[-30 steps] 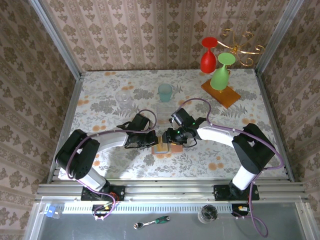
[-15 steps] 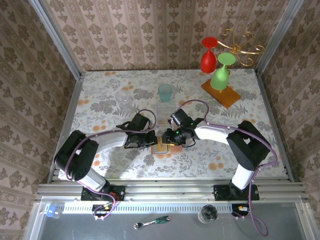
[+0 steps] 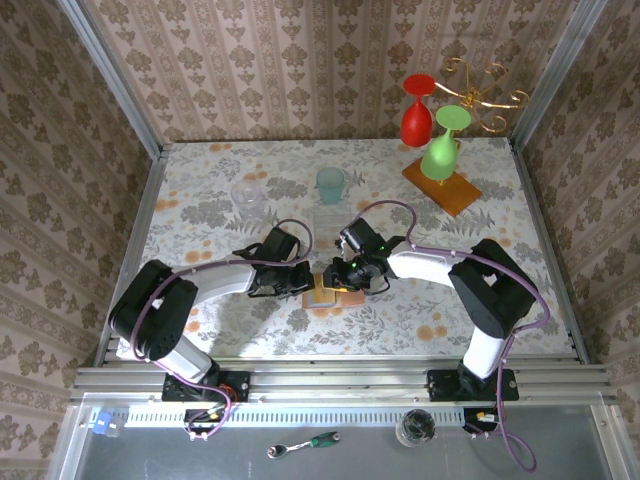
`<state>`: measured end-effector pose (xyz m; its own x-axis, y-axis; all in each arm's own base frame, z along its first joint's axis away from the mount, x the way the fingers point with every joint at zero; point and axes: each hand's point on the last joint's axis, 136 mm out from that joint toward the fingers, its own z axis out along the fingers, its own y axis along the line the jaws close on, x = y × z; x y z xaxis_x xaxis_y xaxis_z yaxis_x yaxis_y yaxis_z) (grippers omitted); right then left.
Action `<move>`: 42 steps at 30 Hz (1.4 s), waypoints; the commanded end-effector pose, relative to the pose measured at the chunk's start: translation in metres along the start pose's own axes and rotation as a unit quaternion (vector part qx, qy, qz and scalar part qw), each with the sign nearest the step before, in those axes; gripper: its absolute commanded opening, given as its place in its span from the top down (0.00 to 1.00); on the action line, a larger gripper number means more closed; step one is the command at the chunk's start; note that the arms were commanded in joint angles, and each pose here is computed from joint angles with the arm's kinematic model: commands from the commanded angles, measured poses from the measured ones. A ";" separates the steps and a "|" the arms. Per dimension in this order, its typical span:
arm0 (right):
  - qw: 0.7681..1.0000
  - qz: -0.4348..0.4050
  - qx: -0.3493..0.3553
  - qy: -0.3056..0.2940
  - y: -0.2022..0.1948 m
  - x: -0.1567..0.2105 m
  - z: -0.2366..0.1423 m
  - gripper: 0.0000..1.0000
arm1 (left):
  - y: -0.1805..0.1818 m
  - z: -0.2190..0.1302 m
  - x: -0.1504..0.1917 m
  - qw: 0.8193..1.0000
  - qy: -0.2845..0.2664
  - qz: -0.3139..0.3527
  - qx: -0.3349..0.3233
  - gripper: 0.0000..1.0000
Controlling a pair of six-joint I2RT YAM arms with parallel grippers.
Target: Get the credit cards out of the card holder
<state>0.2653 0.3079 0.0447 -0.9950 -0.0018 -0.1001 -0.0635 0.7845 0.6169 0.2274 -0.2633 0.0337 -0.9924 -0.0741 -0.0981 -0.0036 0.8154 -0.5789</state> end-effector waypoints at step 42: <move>1.000 -0.018 0.023 -0.010 0.001 -0.009 -0.016 0.73 | -0.010 -0.013 -0.005 1.000 -0.007 0.012 0.012 1.00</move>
<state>0.2670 0.2933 0.0469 -0.9929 -0.0141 -0.1181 -0.0773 0.8315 0.5502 0.2258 -0.2572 0.0392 -0.9918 -0.0775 -0.1016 -0.0058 0.8218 -0.5697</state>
